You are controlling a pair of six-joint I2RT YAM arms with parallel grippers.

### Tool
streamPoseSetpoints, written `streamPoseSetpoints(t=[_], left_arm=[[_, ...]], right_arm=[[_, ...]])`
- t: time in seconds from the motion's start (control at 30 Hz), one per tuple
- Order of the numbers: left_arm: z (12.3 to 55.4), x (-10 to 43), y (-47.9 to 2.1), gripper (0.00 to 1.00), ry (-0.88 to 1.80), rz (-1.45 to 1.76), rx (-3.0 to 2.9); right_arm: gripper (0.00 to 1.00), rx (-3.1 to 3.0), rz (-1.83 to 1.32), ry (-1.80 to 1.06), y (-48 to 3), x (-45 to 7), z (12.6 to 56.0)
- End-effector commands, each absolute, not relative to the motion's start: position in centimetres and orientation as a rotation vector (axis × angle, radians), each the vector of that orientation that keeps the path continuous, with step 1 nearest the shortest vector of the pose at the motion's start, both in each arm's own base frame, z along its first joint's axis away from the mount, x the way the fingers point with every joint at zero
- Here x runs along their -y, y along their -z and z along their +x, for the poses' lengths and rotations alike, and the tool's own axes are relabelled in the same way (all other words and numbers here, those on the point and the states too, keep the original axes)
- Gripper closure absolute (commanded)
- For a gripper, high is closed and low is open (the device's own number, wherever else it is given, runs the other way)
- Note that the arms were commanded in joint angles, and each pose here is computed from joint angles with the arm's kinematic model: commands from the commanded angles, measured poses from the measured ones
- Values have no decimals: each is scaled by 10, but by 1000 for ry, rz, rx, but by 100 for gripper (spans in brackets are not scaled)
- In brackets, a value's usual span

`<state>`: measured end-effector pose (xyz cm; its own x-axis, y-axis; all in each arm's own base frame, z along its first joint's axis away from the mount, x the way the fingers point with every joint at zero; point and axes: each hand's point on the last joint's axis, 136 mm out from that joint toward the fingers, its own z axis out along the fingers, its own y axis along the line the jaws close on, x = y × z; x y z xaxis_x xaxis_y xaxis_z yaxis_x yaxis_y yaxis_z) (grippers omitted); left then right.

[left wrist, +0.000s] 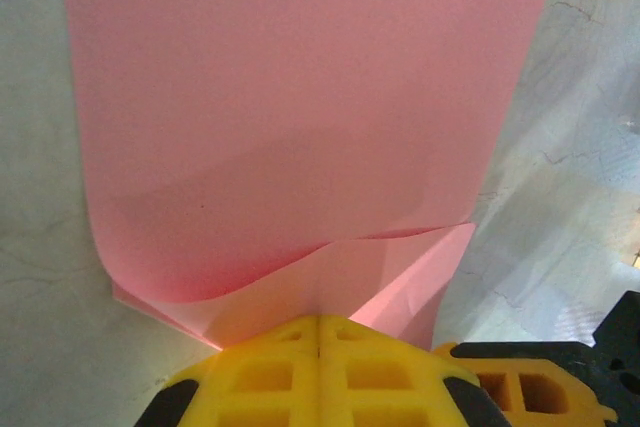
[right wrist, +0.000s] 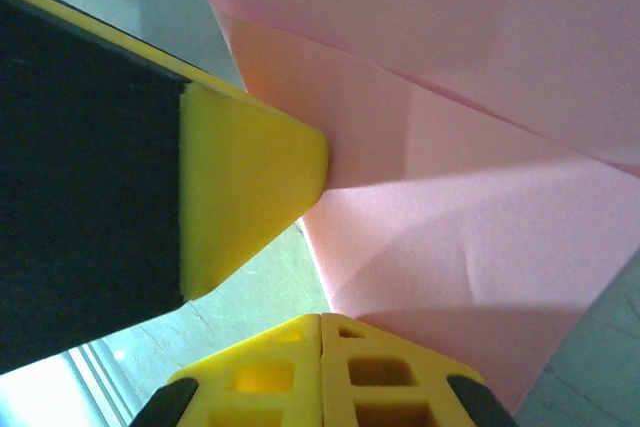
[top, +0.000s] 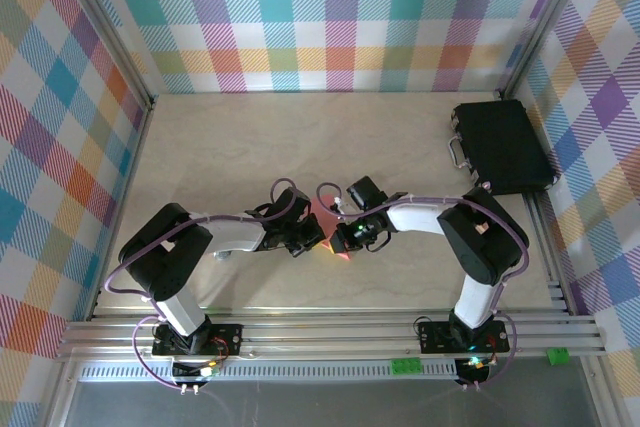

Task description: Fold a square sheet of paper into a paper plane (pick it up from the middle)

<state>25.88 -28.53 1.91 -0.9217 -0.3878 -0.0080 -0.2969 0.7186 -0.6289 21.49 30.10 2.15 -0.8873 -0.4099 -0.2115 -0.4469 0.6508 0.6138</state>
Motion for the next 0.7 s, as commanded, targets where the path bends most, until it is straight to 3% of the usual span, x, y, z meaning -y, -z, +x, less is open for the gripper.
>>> streamPoseSetpoints(t=[0.0, 0.67], left_arm=[[247, 258, 7, 100, 778, -620, -2843], [239, 238, 27, 100, 630, -674, -2891]], right_arm=[[91, -2779, -760, -1045, -35, -300, 218], [92, -2899, -798, -936, -12, -278, 209]])
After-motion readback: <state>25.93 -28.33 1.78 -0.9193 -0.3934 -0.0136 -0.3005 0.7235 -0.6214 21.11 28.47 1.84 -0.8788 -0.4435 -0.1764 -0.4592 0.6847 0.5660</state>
